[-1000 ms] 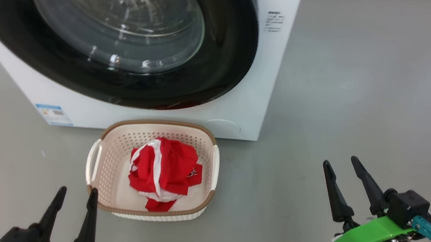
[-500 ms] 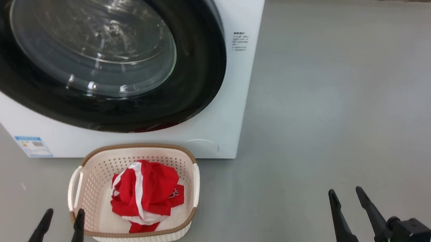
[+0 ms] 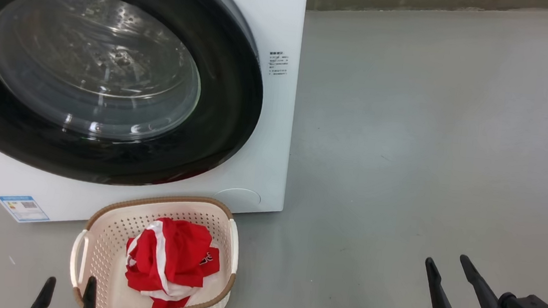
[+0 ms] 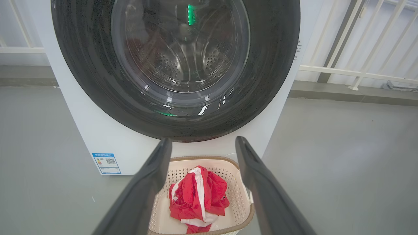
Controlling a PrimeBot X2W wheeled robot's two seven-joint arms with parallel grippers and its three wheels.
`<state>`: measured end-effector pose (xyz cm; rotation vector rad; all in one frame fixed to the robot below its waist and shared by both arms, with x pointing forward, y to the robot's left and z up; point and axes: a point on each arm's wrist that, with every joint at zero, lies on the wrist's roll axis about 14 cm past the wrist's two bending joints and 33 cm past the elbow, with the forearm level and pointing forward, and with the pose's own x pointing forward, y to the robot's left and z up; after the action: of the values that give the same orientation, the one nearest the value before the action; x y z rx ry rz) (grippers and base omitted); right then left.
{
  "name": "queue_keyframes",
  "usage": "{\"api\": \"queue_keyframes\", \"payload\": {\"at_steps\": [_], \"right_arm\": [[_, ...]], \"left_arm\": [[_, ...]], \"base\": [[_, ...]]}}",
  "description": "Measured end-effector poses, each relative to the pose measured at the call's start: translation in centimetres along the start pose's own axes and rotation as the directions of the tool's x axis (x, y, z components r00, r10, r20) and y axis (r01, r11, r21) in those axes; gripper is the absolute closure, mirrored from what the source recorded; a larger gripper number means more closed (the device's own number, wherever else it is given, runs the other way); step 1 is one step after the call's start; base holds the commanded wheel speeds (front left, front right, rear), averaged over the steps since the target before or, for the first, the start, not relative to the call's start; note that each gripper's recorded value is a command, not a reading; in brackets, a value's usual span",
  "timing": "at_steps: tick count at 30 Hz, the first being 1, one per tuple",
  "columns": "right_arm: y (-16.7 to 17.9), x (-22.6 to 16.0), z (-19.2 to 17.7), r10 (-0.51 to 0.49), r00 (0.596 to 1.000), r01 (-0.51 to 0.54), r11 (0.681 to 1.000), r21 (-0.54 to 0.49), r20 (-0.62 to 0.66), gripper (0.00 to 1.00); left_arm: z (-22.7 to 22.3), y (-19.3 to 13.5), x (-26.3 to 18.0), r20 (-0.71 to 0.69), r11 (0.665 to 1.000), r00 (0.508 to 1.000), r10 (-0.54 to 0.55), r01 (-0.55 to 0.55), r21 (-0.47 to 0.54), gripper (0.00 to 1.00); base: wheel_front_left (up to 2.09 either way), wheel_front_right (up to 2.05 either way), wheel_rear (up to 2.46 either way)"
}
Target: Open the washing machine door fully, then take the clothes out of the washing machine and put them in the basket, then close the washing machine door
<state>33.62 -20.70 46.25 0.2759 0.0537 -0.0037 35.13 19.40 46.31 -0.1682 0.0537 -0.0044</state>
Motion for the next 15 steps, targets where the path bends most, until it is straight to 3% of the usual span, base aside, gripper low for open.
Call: {"api": "queue_keyframes", "payload": {"at_steps": [15], "right_arm": [[-0.43, -0.32, 0.04, -0.014, 1.0, 0.014, 1.0, -0.002, 0.002, 0.0]], "left_arm": [[-0.25, -0.01, 0.0, -0.008, 1.0, 1.0, -0.001, 0.001, 0.002, 0.0]], "base": [[0.0, 0.0, 0.0]]}}
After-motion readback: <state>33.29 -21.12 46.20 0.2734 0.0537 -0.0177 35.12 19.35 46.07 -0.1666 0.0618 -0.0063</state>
